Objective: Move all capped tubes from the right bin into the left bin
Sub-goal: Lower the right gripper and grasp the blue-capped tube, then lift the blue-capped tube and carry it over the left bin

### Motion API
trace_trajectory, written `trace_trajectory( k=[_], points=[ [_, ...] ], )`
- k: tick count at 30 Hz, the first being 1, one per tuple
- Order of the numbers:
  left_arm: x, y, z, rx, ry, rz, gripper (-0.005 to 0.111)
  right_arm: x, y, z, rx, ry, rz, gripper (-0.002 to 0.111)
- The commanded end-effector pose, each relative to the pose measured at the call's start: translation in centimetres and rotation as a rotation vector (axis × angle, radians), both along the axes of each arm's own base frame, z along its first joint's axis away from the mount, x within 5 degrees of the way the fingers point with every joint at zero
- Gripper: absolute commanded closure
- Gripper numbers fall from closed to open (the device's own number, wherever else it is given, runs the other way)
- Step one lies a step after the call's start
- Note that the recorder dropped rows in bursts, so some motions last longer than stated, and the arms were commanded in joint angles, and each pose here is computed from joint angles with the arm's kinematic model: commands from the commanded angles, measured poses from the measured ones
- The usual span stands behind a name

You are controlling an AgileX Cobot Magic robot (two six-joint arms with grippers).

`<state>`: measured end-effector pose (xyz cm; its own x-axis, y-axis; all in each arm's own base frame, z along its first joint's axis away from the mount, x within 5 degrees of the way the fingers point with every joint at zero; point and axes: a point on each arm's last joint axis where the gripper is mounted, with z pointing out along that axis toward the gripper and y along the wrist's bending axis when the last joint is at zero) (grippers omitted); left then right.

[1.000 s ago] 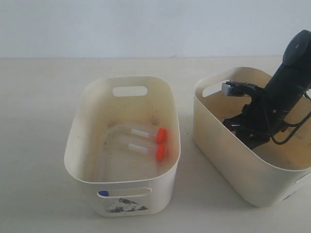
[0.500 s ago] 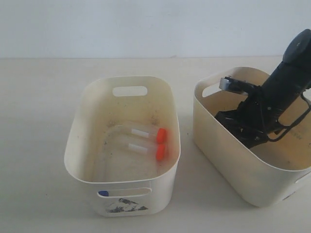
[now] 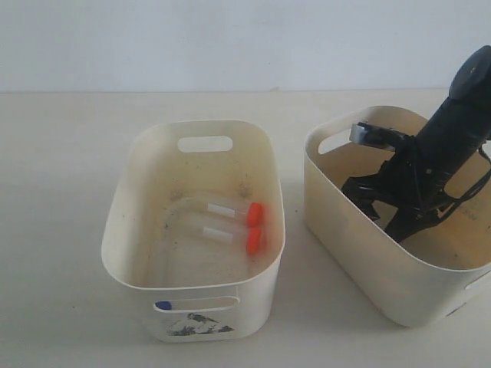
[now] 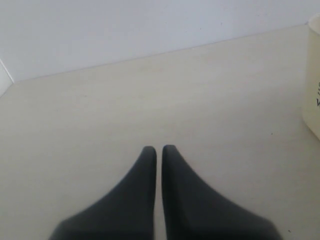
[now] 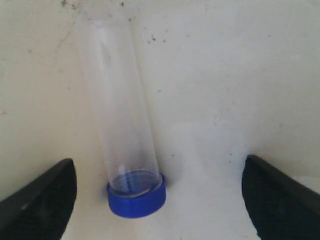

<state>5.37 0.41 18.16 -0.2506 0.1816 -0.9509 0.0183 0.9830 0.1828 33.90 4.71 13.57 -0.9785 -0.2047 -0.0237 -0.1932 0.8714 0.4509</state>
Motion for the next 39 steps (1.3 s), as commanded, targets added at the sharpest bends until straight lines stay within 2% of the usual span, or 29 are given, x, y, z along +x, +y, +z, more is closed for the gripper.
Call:
trace_trajectory(
  k=[1, 6, 9, 11, 14, 18, 23, 29, 34, 39],
  points=[
    [0.0, 0.0, 0.2, -0.013, -0.007, 0.000, 0.102, -0.4, 1.0, 0.0, -0.019, 0.007, 0.066, 0.023],
    [0.0, 0.0, 0.2, -0.013, -0.007, 0.000, 0.102, -0.5, 2.1, -0.3, -0.090, -0.017, 0.137, 0.023],
    [0.0, 0.0, 0.2, -0.013, -0.007, 0.000, 0.102, -0.6, 2.2, -0.4, -0.145, -0.012, 0.129, 0.024],
    [0.0, 0.0, 0.2, -0.013, -0.007, 0.000, 0.102, -0.5, 1.8, -0.6, -0.198, -0.012, 0.116, 0.028],
    [0.0, 0.0, 0.2, -0.013, -0.007, 0.000, 0.102, -0.5, 1.3, -0.7, -0.253, 0.000, 0.079, 0.044],
    [0.0, 0.0, 0.2, -0.013, -0.007, 0.000, 0.102, -0.5, 1.3, -0.7, -0.256, 0.009, 0.059, 0.070],
    [0.0, 0.0, 0.2, -0.013, -0.007, 0.000, 0.102, -0.5, 1.3, -0.7, -0.261, 0.008, 0.063, 0.107],
    [0.0, 0.0, 0.2, -0.013, -0.007, 0.000, 0.102, -0.2, 1.4, -0.2, -0.257, 0.013, 0.062, 0.108],
    [0.0, 0.0, 0.2, -0.013, -0.007, 0.000, 0.102, 0.3, 1.6, 2.4, -0.239, 0.044, 0.087, 0.108],
    [0.0, 0.0, 0.2, -0.013, -0.007, 0.000, 0.102, 0.3, 1.6, 5.2, -0.234, -0.042, 0.079, 0.108]
  ],
)
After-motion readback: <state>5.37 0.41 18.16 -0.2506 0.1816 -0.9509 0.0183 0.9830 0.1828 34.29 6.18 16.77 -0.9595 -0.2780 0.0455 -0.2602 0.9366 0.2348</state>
